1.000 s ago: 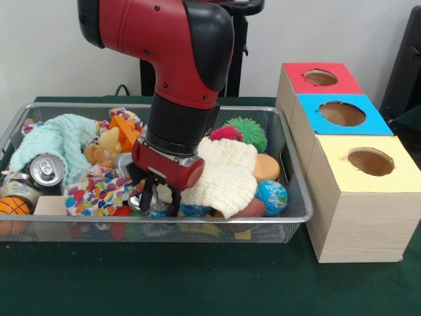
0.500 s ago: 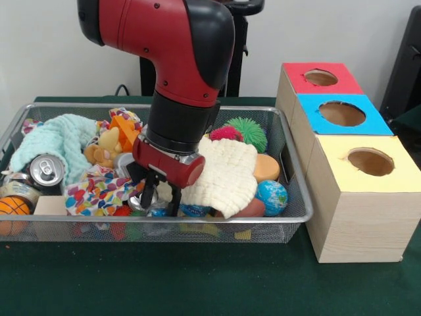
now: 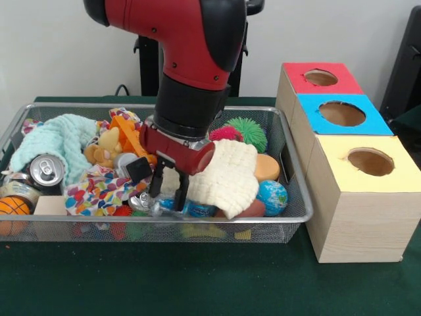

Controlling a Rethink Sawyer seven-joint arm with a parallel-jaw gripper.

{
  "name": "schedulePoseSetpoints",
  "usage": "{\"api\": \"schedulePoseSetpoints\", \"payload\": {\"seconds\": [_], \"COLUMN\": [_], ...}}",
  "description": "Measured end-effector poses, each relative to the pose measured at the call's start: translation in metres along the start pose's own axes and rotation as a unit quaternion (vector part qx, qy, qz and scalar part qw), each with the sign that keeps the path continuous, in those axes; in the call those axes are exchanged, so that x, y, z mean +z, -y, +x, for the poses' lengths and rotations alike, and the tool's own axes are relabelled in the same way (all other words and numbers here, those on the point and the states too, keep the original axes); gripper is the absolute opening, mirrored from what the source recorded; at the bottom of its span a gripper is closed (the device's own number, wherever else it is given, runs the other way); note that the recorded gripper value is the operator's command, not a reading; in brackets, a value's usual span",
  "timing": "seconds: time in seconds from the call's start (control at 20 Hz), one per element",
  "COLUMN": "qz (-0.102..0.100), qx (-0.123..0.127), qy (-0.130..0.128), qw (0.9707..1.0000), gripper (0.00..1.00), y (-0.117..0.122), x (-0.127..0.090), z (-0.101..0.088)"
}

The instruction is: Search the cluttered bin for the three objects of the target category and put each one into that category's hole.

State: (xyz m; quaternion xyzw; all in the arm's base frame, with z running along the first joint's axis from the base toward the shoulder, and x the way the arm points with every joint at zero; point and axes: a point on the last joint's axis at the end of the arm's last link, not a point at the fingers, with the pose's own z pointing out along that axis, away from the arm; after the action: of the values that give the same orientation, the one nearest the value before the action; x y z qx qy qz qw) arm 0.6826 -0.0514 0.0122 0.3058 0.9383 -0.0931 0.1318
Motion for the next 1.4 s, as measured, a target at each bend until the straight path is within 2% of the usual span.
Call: {"api": "schedulePoseSetpoints", "payload": {"seconds": [0.2,0.65,0.95,1.2,1.4], "qz": [0.000,-0.004,-0.011,-0.014,-0.010], "qx": [-0.004,-0.014,-0.018,-0.015,-0.012], "qy": [-0.003,0.004,0.019,0.024,0.019], "qw": [1.0000,0.9999,0.9996,0.9995,0.9997], "gripper": [0.00,0.00,0.00,0.00,0.00], "y": [-0.010,-0.024,-0.033,-0.033,-0.027], "x": [-0.020,-0.039,-0.057,-0.063,-0.055], "z": [-0.004,-0.006,-0.013,-0.018,-0.018]}}
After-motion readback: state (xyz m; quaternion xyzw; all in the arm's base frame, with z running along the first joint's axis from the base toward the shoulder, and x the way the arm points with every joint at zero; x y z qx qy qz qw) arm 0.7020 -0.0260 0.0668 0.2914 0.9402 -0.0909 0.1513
